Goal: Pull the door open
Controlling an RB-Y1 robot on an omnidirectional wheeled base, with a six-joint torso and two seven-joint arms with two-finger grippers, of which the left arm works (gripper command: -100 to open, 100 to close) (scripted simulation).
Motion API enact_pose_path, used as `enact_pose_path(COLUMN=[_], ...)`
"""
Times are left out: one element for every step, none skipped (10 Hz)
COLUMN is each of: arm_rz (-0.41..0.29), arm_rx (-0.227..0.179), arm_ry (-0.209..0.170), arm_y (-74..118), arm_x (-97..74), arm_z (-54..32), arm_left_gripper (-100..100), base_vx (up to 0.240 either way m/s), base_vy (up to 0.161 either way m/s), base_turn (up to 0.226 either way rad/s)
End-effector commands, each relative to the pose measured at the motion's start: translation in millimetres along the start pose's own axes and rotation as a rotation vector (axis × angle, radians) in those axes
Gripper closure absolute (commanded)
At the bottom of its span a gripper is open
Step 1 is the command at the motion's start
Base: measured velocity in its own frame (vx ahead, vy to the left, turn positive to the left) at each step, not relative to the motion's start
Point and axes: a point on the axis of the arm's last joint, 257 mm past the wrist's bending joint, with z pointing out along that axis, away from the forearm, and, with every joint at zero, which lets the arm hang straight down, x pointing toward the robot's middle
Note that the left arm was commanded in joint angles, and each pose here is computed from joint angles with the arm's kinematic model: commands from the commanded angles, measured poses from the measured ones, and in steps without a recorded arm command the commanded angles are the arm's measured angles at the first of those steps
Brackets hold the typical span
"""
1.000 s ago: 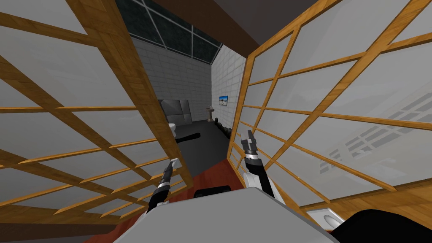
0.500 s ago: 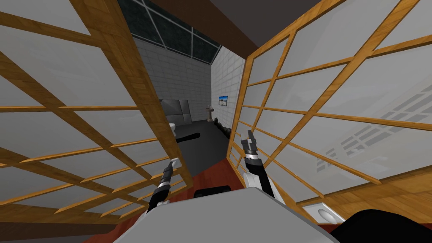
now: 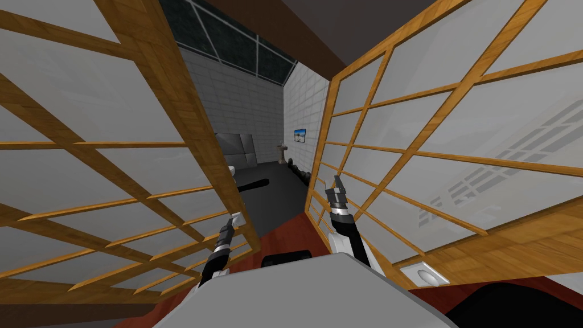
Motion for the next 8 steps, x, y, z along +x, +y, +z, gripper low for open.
enact_pose_path(arm_rz=[-0.071,-0.075,-0.075,-0.125,-0.158,-0.175,-0.219,-0.225], arm_rx=[0.004,0.004,0.004,0.003,0.002,0.002,0.001,0.001], arm_ry=[0.022,0.022,0.022,0.019,0.017,0.017,0.014,0.014], arm_y=[-0.4,-0.4,-0.4,-0.3,-0.2,-0.2,-0.1,-0.1], arm_x=[18.0,18.0,18.0,18.4,18.7,18.7,19.0,19.0], arm_z=[3.2,3.2,3.2,4.6,6.0,6.0,7.3,7.3], arm_left_gripper=[100,100,100,100,100,100,100,100], base_vx=[-0.030,-0.028,-0.013,-0.024,-0.046,-0.040,-0.044,-0.028], base_vy=[0.005,0.000,0.002,-0.002,0.009,0.019,0.016,0.008], base_turn=[-0.037,-0.040,0.019,-0.001,-0.065,-0.036,-0.045,-0.039])
